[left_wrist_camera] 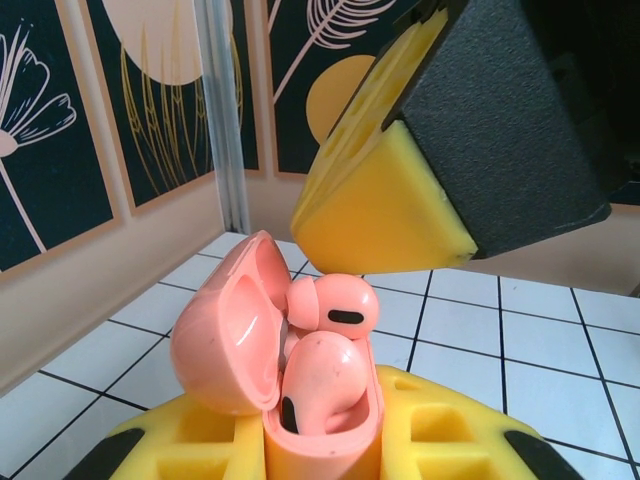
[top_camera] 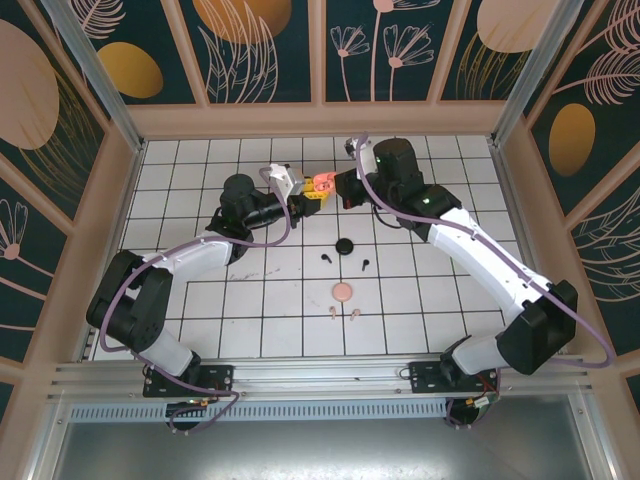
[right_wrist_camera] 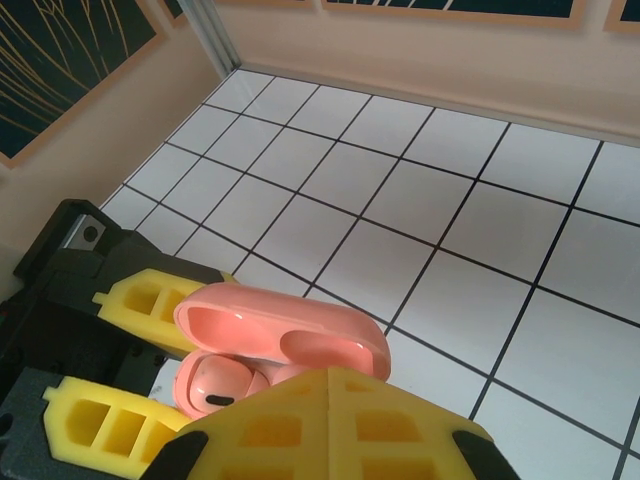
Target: Insert the wireless bluetooth earbuds into the charging case
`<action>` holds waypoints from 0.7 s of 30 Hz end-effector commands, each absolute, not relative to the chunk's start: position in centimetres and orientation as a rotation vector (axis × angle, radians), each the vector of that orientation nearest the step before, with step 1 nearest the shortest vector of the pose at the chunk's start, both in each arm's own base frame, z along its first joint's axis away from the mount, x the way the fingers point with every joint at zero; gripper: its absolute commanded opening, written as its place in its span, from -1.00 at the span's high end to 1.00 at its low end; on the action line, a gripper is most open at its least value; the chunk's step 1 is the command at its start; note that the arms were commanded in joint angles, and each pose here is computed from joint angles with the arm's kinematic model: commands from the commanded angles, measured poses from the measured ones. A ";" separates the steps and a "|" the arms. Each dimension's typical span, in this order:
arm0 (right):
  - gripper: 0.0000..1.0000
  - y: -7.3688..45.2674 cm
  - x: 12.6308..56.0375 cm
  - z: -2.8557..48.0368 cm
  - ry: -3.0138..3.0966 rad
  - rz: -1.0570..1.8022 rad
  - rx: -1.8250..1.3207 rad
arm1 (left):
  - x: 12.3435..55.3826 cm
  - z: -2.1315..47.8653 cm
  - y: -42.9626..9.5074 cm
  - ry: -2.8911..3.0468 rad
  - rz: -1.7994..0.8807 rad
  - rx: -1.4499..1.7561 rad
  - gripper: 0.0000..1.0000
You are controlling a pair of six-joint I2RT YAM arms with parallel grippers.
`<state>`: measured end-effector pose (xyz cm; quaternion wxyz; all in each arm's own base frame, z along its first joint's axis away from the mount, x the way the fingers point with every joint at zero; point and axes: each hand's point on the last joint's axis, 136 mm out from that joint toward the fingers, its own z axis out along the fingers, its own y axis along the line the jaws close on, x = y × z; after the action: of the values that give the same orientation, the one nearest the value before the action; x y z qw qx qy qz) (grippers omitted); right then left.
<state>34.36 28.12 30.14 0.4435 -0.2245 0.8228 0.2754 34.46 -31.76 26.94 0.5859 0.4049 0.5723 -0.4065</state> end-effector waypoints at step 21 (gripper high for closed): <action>1.00 25.9 35.1 29.9 2.072 0.634 -0.571 | 34.2 28.5 -32.1 1.270 -0.959 0.955 1.00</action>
<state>35.69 26.50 28.92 0.4273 -0.2325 0.8367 0.2517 34.52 -31.84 26.60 0.5822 0.4045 0.5749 -0.4085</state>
